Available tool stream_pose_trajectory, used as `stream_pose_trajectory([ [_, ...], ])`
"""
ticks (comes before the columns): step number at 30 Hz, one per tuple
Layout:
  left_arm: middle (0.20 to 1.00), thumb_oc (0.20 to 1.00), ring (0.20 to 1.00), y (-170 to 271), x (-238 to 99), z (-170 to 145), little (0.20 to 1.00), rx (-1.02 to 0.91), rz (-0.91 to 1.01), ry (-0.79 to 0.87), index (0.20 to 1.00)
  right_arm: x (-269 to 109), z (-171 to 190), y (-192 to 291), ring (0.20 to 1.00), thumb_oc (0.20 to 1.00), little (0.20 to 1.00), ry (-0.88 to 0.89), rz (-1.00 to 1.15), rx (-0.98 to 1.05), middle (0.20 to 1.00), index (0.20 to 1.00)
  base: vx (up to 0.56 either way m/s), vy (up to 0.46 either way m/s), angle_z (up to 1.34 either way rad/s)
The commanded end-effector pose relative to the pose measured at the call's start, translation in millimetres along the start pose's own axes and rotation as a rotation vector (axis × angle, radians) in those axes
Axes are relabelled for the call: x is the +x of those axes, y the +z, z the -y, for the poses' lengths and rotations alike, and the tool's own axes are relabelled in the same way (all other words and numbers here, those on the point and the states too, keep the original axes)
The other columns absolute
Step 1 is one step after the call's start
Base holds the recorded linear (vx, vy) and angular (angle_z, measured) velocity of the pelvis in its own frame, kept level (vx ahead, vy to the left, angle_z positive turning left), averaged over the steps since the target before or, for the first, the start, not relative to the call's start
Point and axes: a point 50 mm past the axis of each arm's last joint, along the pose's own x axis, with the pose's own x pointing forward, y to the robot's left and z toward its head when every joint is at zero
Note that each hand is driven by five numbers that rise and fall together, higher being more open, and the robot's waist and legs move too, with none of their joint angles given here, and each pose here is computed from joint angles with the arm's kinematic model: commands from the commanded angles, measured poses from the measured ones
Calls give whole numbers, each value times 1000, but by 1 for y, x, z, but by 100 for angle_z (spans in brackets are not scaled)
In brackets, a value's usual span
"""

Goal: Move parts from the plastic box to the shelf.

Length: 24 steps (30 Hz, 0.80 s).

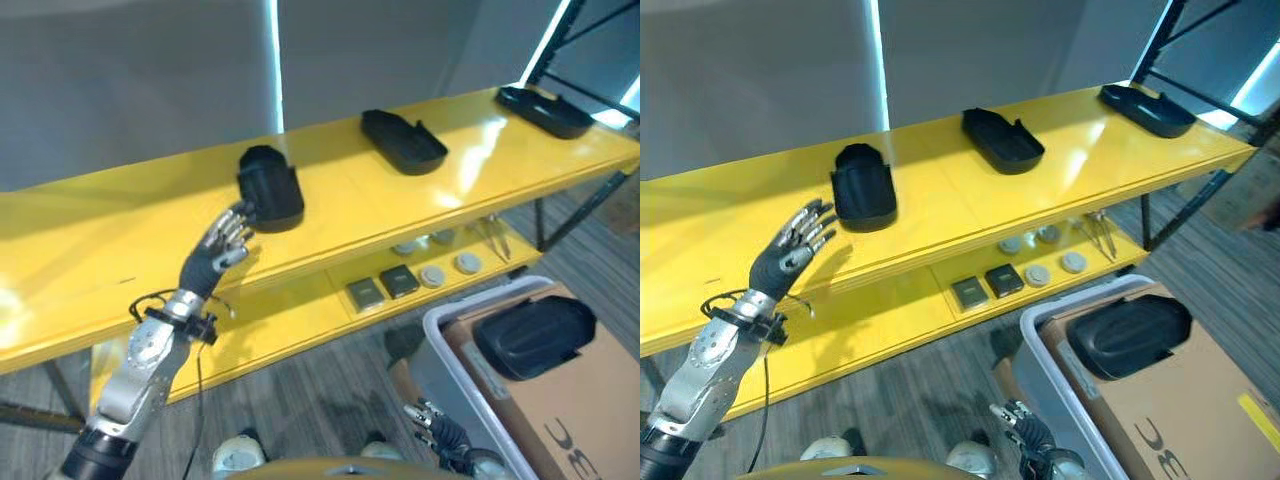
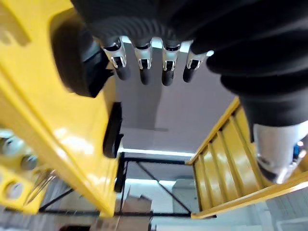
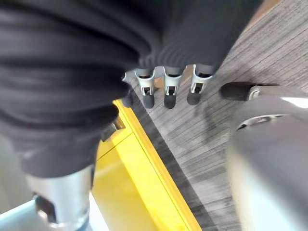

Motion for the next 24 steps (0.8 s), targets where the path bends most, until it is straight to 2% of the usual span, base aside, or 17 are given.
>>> stream_pose_trajectory([
  [1,1000,1000,1000,29,11,9,1000,-80,135,-226,1000,-2,1,1,1000,1000,1000,-83,79,134,1000,1000,-121,131,-1],
  [4,1000,1000,1000,28,5,13,1000,-101,130,-266,1000,-3,1,-5,1000,1000,1000,-109,80,163,1000,1000,-88,60,-27],
  [13,1000,1000,1000,27,0,5,1000,-106,159,-164,1000,-2,1,-11,1000,1000,1000,-55,81,73,1000,1000,-130,-25,-119],
  [15,1000,1000,1000,24,5,8,1000,-153,160,-168,1000,-2,5,-14,1000,1000,1000,-64,63,52,1000,1000,110,-277,-161],
  [20,1000,1000,1000,8,13,19,1000,-283,126,-158,1000,-6,17,-15,1000,1000,1000,-102,51,30,1000,1000,185,-316,-54],
  [24,1000,1000,1000,-3,23,25,1000,-286,96,-128,1000,-6,35,0,1000,1000,1000,-178,75,-16,1000,1000,253,-316,-54],
])
